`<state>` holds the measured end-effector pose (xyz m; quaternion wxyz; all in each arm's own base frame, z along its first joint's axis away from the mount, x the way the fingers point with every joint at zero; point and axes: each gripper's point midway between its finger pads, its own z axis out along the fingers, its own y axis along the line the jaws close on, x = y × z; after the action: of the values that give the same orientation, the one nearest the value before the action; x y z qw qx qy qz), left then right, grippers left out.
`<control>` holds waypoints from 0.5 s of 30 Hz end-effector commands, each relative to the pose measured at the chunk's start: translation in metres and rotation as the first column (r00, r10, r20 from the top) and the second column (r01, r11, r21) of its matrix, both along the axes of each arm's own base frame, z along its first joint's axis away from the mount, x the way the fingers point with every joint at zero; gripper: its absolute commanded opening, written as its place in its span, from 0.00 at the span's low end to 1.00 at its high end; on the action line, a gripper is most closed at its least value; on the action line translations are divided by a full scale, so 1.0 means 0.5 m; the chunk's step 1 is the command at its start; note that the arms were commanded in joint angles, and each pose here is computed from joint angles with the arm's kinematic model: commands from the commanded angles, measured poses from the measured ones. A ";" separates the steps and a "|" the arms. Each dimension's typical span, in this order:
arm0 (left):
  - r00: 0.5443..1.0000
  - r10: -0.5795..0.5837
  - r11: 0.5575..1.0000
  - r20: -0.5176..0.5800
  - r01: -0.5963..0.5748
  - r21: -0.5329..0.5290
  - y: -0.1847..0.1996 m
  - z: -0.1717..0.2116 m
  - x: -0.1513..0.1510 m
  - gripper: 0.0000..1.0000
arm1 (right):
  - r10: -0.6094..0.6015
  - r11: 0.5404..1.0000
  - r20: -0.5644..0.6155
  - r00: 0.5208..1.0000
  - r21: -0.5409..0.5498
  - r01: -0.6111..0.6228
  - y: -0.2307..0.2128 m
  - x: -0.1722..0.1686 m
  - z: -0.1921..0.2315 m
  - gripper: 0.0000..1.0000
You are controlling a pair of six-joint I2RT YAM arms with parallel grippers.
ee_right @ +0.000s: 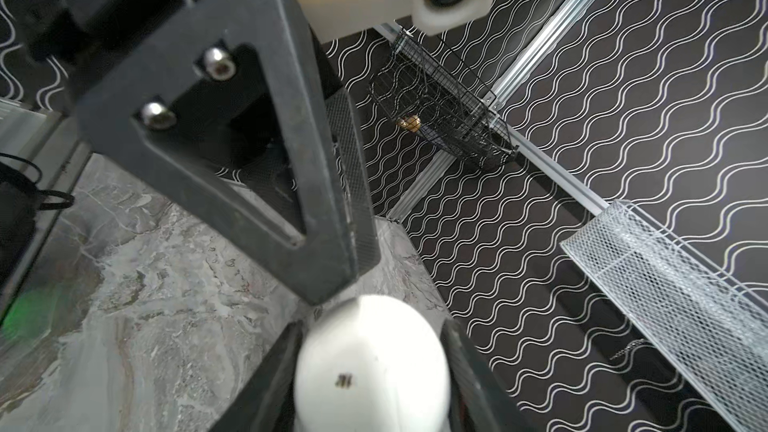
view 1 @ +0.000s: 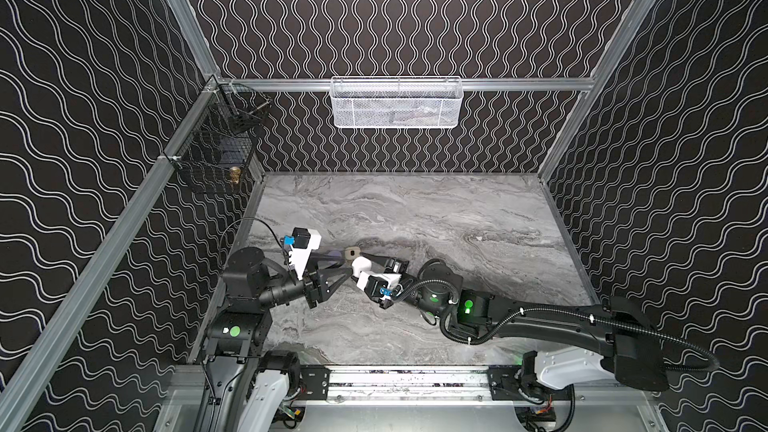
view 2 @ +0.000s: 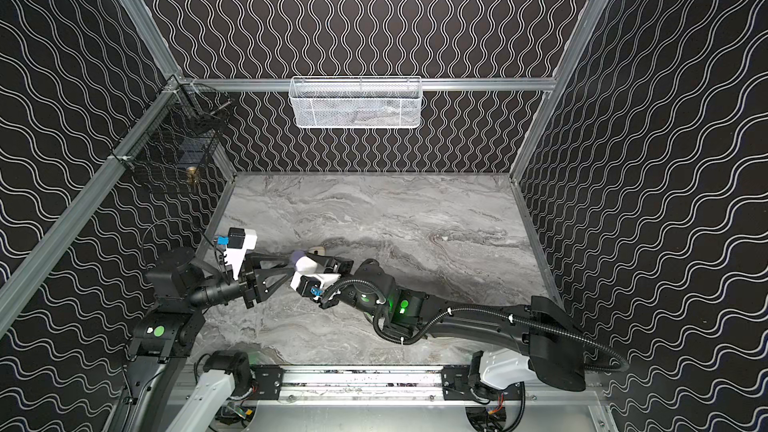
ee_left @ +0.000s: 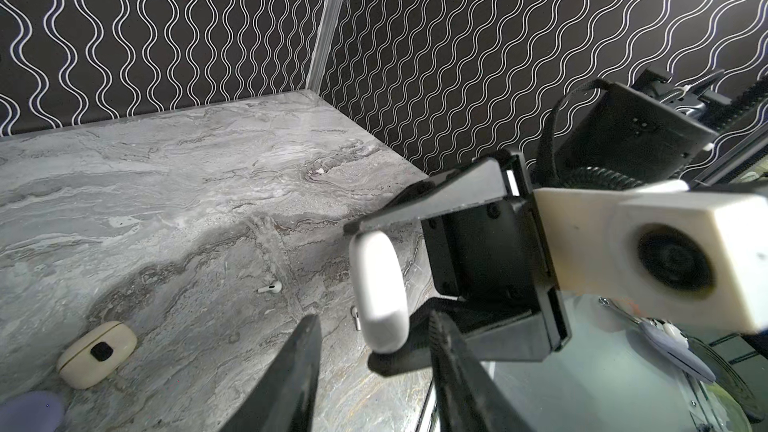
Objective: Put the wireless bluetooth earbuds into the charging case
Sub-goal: 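Close the left gripper on the white case held by the right gripper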
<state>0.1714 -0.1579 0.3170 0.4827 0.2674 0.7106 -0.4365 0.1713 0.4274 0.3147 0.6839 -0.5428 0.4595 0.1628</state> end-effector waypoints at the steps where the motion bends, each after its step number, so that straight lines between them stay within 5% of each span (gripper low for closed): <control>1: 1.000 -0.024 1.000 0.016 0.024 -0.014 -0.005 0.010 -0.004 0.46 | -0.013 1.000 0.061 0.998 0.015 0.012 0.006 0.005 0.028 0.20; 15: 1.000 -0.016 1.000 0.007 0.016 -0.009 -0.005 0.006 0.000 0.46 | -0.032 0.999 0.154 0.988 -0.024 0.036 0.041 0.007 0.025 0.18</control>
<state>0.1728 -0.1590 0.3161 0.4775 0.2631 0.7129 -0.4411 0.1735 0.4472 0.3110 0.6898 -0.5688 0.4338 0.1115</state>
